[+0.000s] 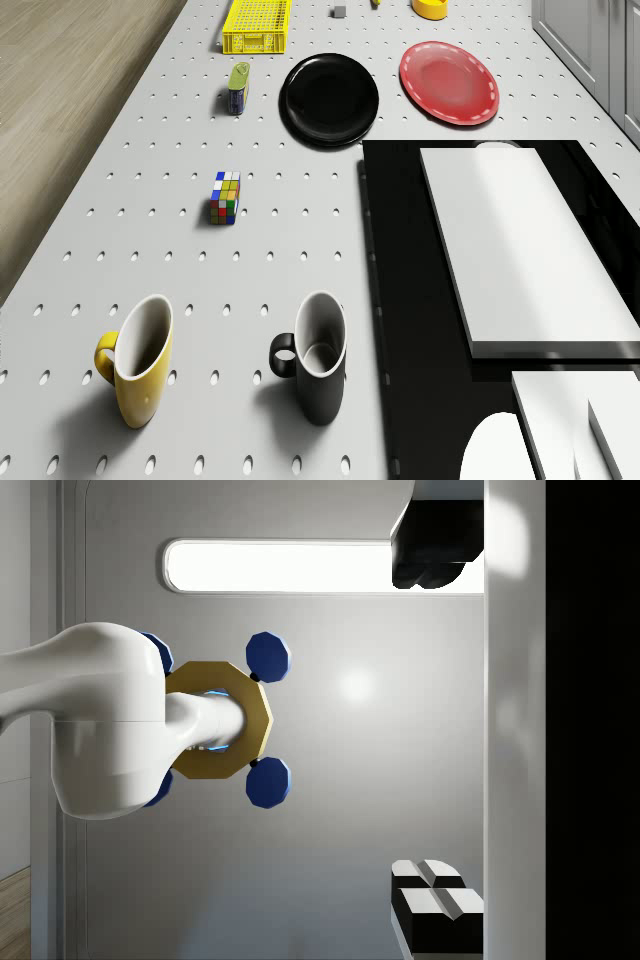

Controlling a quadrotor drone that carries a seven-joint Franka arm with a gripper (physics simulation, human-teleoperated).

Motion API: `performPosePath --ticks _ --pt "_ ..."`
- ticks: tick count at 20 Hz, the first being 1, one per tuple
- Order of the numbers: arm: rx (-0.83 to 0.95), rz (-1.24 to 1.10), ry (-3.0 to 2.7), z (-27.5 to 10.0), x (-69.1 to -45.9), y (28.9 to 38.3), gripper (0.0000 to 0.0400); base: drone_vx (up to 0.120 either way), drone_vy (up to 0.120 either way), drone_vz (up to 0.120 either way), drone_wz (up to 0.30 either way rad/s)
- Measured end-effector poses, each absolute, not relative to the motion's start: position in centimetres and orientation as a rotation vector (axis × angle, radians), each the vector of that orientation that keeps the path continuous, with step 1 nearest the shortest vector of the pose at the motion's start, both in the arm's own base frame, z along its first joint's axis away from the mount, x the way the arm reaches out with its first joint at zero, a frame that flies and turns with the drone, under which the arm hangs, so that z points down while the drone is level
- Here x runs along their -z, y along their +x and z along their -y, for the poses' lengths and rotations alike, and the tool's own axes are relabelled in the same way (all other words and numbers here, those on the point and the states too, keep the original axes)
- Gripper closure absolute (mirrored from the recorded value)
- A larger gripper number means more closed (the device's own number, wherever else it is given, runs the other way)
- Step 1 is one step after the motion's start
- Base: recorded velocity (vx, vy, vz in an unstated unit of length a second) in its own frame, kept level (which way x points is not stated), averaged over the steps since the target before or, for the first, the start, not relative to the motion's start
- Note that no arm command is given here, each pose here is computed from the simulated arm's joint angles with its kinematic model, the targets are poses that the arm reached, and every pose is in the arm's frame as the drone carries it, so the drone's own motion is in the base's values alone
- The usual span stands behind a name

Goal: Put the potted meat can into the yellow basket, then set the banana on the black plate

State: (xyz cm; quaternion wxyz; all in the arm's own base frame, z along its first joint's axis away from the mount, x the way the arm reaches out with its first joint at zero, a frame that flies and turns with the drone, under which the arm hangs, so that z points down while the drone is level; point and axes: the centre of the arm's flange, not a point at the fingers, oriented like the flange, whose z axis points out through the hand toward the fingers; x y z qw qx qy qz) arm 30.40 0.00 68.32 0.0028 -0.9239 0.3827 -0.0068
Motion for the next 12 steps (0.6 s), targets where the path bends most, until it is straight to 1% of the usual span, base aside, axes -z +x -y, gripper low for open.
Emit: performPosePath --ticks 5,12 --pt "0.027 -1.2 -2.896 0.0 -68.88 30.42 0.0 0.12 0.12 0.0 0.0" --pt "0.035 -1.199 -2.894 0.0 -69.09 30.39 0.0 0.12 0.12 0.0 0.0"
